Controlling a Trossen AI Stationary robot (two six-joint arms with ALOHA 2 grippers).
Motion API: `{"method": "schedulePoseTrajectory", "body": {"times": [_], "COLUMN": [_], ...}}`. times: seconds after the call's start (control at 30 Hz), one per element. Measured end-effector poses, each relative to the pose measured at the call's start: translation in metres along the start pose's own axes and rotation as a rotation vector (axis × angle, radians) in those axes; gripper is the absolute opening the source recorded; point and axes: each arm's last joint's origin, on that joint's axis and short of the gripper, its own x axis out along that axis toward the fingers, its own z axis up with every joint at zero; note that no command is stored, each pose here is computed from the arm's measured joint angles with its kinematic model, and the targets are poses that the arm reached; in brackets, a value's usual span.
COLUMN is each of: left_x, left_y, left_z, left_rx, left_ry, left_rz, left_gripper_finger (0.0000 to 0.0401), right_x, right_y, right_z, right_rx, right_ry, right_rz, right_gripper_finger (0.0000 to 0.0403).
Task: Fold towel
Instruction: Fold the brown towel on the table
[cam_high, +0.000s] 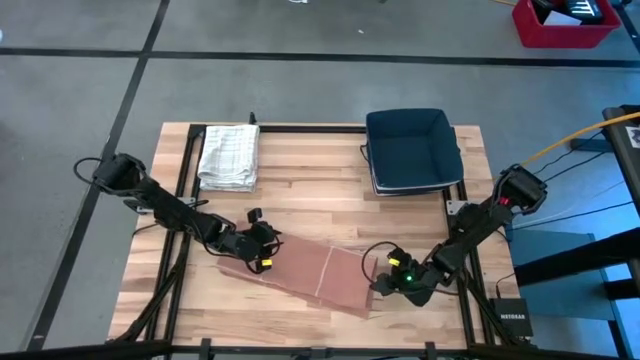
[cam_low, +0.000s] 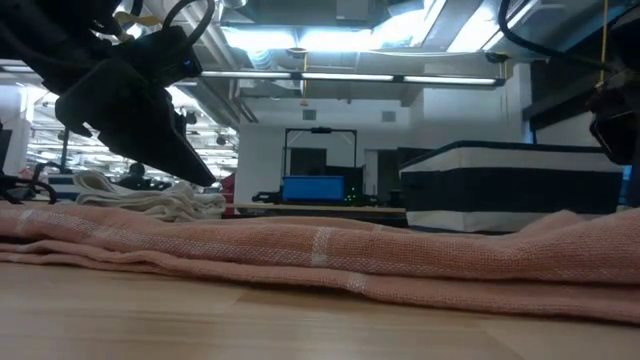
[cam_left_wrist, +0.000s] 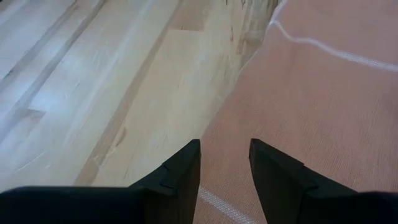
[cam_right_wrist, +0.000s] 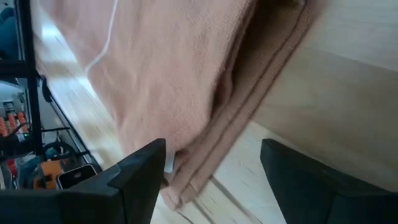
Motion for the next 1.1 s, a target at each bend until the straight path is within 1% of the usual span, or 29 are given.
{"method": "schedulePoseTrajectory", "body": {"times": [0.1,0.3,0.47,0.77,0.87,0.97,1.1], "left_x": [0.0,0.0,0.0,0.0,0.0,0.0,0.0], "left_y": [0.0,0.0,-0.001,-0.001,-0.001,-0.001,-0.001], "left_z": [0.0,0.0,0.002,0.003,0.003,0.003,0.003], "left_rx": [-0.001,-0.003,-0.011,-0.011,-0.011,-0.013,-0.013], "left_ry": [-0.001,-0.003,-0.014,-0.023,-0.023,-0.023,-0.024], "left_rz": [0.0,-0.001,-0.006,-0.01,-0.01,-0.01,-0.01], "left_gripper_finger": [0.013,0.013,0.013,0.013,0.013,0.013,0.013], "right_x": [0.002,0.013,0.022,0.024,0.029,0.035,0.037], "right_y": [0.0,0.002,0.006,0.006,0.005,0.007,0.007], "right_z": [0.004,0.009,0.011,0.013,0.012,0.01,0.01], "right_rx": [0.013,0.042,0.06,0.065,0.058,0.06,0.069], "right_ry": [0.019,-0.013,-0.031,-0.1,-0.119,-0.118,-0.157], "right_rz": [-0.026,-0.039,-0.019,0.016,0.043,0.089,0.105], "right_gripper_finger": [0.027,0.027,0.027,0.0269,0.0259,0.0239,0.0215]}}
